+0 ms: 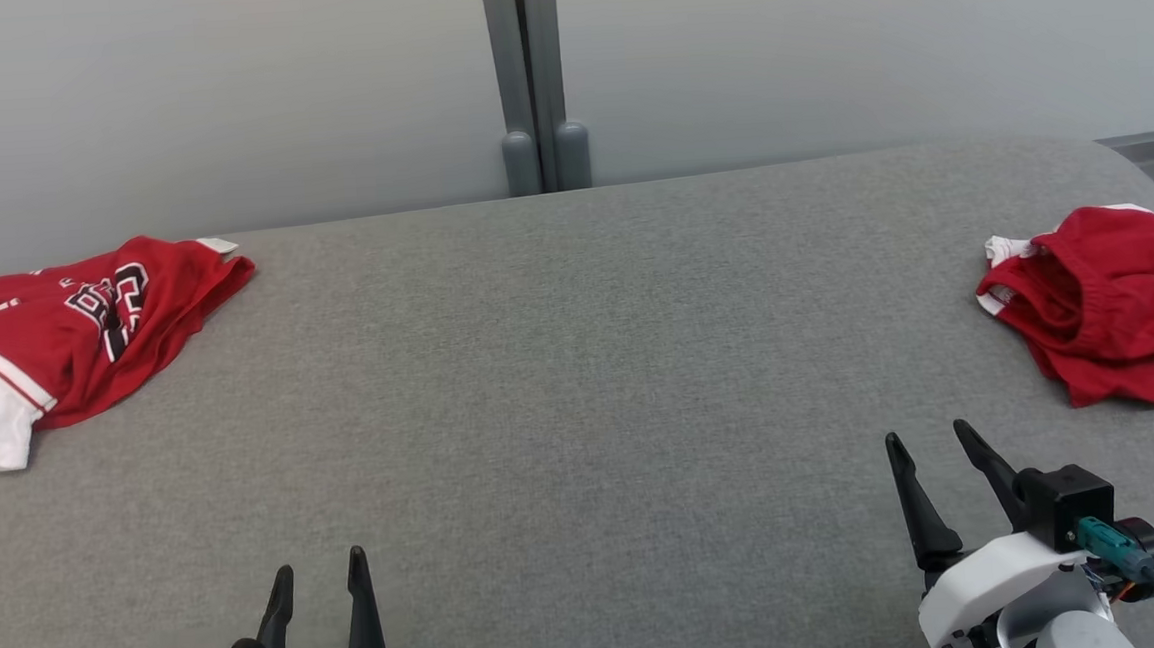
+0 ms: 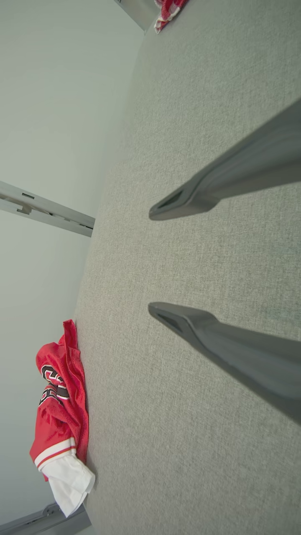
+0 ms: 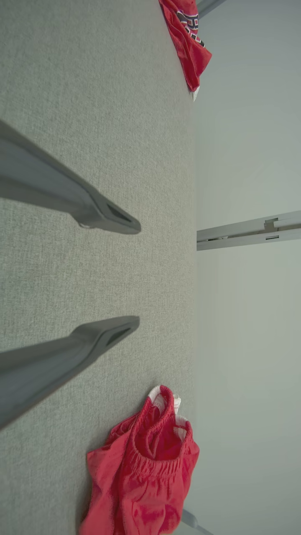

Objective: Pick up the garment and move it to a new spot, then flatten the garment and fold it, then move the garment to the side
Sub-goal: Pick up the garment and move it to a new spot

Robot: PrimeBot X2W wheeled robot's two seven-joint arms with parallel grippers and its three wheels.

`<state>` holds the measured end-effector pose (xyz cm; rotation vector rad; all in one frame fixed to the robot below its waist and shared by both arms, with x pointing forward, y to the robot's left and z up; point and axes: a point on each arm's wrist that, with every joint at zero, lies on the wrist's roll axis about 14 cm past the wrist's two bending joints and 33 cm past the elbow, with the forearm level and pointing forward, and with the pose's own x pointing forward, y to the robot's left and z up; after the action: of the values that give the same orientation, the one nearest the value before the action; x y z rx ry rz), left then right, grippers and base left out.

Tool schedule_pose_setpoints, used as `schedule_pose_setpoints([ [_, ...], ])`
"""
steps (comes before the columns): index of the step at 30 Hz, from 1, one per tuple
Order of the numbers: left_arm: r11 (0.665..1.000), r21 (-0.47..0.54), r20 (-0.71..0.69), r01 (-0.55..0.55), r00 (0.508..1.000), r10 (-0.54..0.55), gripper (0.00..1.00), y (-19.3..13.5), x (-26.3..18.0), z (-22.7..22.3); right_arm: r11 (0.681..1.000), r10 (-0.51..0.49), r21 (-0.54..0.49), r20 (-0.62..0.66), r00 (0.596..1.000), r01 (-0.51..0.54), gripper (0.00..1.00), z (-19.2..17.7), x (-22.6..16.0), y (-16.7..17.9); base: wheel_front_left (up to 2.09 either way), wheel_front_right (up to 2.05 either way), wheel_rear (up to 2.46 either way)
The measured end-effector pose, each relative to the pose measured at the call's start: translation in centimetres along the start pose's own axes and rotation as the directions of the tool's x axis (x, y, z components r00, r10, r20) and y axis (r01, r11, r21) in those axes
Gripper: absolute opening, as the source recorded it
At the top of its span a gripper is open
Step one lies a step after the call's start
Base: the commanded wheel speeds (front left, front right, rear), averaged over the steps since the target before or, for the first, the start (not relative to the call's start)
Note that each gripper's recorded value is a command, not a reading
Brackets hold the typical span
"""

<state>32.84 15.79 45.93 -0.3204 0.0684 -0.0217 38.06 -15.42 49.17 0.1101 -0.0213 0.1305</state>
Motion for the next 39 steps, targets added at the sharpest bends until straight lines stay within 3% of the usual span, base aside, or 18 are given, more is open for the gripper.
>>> schedule_pose_setpoints([
  [6,0.998,0.003,0.034,-0.058,0.998,0.058,1.0,1.8,-1.0,0.9,0.998,0.056,-0.006,-0.015,0.998,-0.056,1.0,-0.5,1.0,1.8,0.0,0.0,0.0],
  [14,0.981,0.015,0.095,-0.193,0.977,0.19,1.0,5.8,-4.0,2.5,0.973,0.23,0.006,-0.027,0.973,-0.23,1.0,-1.0,2.9,7.9,0.0,0.0,0.0],
  [27,0.909,-0.016,0.184,-0.415,0.893,0.411,1.0,11.7,-10.7,4.2,0.851,0.525,0.027,-0.046,0.85,-0.524,1.0,-1.5,3.4,19.2,0.0,0.0,0.0],
  [32,0.897,-0.019,0.196,-0.441,0.879,0.436,1.0,12.2,-11.4,4.5,0.833,0.553,0.03,-0.053,0.831,-0.552,1.0,-1.8,3.2,20.3,0.0,0.0,0.0],
  [39,0.903,-0.012,0.187,-0.429,0.886,0.423,1.0,11.9,-11.3,4.2,0.841,0.541,0.029,-0.043,0.84,-0.54,1.0,-1.5,3.5,19.9,0.0,0.0,0.0],
])
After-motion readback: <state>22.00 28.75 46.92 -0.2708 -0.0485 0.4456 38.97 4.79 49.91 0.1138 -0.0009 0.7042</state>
